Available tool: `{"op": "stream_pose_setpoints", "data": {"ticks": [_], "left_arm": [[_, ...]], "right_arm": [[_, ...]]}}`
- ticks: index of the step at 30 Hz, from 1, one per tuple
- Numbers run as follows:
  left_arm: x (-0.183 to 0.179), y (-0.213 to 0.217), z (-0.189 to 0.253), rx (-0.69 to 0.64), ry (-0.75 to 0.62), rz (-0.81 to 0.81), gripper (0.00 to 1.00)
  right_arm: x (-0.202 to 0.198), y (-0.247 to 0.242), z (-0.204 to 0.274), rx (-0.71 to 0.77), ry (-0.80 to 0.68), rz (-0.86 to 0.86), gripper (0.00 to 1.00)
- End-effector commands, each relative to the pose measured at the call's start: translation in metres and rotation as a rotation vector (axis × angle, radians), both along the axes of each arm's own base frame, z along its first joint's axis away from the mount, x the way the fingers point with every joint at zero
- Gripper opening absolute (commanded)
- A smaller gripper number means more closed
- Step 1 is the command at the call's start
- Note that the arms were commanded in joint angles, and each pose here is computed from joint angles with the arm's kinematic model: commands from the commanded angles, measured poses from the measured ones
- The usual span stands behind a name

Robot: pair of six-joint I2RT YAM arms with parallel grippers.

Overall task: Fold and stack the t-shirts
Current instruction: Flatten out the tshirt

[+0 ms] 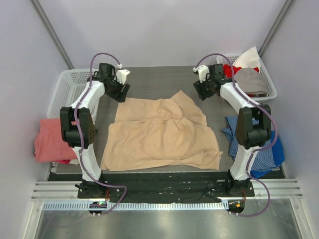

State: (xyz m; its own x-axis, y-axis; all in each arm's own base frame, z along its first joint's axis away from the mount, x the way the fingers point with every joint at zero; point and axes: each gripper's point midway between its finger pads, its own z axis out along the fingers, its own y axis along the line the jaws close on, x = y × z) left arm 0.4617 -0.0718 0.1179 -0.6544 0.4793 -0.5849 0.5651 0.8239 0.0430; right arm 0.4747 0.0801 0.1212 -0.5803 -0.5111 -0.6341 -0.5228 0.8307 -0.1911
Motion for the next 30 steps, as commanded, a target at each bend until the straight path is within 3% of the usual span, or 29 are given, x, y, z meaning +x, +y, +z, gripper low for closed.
{"op": "stream_pose_setpoints", "data": {"ticks": [1, 16, 30], "left_arm": [[0.029, -0.005, 0.006, 0.021, -0.053, 0.02, 0.66], [0.04, -0.006, -0.032, 0.1, 0.016, 0.007, 0.67], [0.045, 0.002, -0.067, 0.184, 0.077, -0.024, 0.67]], "right_arm": [[0.043, 0.02, 0.006, 0.018, -0.077, -0.004, 0.63], [0.07, 0.079, -0.046, 0.043, -0.007, 0.079, 0.63], [0.075, 0.082, -0.086, 0.002, 0.044, 0.076, 0.63]]}}
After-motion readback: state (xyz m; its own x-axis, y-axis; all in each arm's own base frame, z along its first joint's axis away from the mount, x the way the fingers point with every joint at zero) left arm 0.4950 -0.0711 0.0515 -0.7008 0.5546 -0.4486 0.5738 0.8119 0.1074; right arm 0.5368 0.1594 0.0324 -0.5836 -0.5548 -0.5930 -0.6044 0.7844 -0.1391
